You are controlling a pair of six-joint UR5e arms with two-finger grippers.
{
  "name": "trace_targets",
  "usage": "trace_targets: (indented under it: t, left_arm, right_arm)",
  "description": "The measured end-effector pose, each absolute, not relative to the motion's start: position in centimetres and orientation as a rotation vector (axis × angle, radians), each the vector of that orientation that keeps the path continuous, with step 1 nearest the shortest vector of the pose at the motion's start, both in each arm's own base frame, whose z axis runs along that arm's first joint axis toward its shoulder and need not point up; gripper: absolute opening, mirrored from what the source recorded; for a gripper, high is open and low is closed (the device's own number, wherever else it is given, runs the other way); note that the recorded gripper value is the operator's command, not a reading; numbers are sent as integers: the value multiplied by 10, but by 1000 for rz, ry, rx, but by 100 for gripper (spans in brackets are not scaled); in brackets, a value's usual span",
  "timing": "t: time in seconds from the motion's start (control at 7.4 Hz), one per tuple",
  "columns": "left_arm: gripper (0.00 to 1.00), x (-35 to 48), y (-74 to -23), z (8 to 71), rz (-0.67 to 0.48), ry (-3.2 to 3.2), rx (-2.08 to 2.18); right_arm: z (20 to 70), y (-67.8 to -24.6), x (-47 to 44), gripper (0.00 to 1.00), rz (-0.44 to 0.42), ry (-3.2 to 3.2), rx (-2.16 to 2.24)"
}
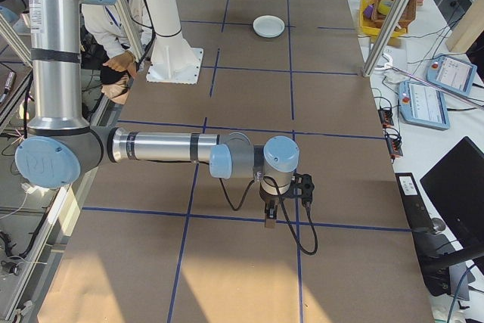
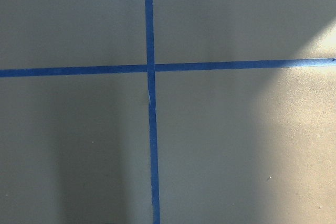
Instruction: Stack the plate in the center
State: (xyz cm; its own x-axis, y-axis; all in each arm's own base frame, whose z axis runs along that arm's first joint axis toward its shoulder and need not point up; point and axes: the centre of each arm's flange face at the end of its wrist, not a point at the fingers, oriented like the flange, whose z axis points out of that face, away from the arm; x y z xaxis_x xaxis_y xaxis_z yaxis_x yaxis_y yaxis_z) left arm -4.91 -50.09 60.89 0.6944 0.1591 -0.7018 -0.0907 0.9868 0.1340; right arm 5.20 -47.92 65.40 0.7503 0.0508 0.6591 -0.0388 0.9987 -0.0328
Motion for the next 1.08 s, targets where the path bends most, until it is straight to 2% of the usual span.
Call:
trace_targets:
  t: [1.08]
  left_arm:
    - [100, -58, -489, 624, 143, 786, 75]
  right_arm:
    - [654, -479, 52, 100, 49, -721, -18]
